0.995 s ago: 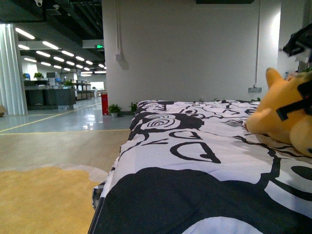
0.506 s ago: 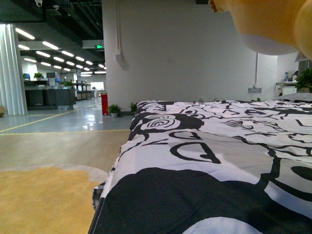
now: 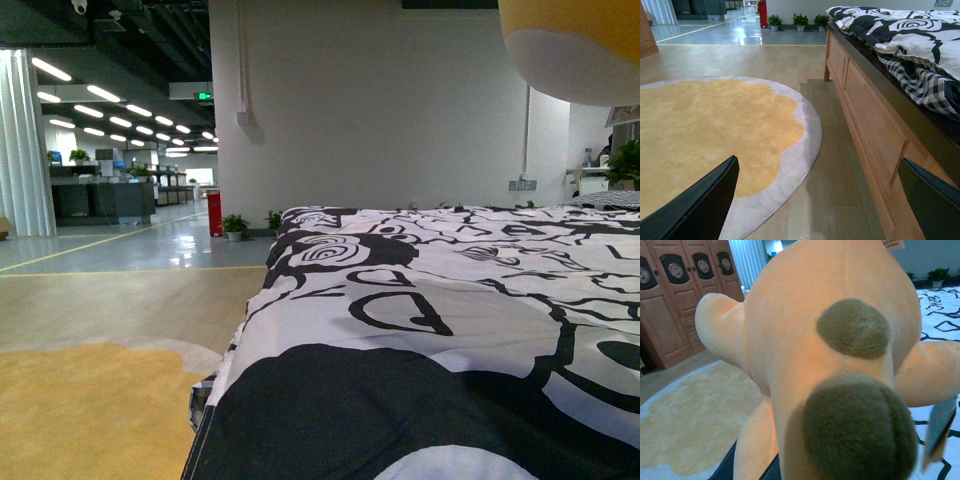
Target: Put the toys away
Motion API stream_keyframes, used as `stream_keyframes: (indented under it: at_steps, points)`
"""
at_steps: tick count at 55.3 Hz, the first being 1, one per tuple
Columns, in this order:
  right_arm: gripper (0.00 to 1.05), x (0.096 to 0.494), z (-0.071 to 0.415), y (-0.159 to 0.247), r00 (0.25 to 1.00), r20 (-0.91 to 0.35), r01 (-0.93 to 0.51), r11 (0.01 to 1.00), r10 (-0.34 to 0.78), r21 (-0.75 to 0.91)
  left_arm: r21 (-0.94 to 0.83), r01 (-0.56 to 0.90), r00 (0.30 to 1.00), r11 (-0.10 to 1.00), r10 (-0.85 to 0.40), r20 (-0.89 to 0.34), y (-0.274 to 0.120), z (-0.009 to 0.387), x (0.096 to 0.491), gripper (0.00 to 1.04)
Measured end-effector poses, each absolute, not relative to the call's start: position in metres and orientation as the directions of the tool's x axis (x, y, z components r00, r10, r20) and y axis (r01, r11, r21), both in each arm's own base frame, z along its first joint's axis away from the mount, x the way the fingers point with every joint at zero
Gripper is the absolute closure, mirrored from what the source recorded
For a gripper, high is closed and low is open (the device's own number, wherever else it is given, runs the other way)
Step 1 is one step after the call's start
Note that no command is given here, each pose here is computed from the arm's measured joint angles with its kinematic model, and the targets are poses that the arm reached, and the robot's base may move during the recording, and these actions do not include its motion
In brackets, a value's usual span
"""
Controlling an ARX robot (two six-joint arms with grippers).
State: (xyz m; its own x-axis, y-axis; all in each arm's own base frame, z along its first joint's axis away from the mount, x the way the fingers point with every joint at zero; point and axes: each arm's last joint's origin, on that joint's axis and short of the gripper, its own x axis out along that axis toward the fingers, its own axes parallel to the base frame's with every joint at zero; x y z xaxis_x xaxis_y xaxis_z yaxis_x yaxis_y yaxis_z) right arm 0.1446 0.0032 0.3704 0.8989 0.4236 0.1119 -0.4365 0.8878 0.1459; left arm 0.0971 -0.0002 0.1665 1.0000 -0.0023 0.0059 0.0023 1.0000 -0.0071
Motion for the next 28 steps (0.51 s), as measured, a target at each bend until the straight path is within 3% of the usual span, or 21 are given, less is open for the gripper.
stream_keyframes:
  at_steps: [4,8,14,19,28]
  points:
    - [0.98,0.145,0.370,0.003,0.905,0.109,-0.424,0.893,0.412,0.147,-0.007,0.002,1.000,1.000,-0.002,0.006,0.000,0.167,0.097,0.06]
    - [0.98,0.142,0.362,0.005,0.970,0.039,-0.243,0.962,0.240,0.120,-0.007,0.002,1.000,1.000,-0.002,0.006,0.000,0.167,0.097,0.06]
    - [0.98,0.137,0.332,0.000,1.000,0.007,-0.020,0.998,0.020,0.055,-0.007,0.002,1.000,1.000,-0.002,0.006,0.000,0.167,0.097,0.06]
    - [0.98,0.134,0.306,-0.001,1.000,-0.008,0.027,0.999,-0.027,0.035,-0.007,0.003,1.000,1.000,-0.003,0.006,0.000,0.167,0.097,0.06]
    - [0.98,0.129,0.269,0.000,1.000,-0.020,-0.008,1.000,0.009,0.019,-0.007,0.002,1.000,1.000,-0.002,0.006,0.000,0.167,0.097,0.06]
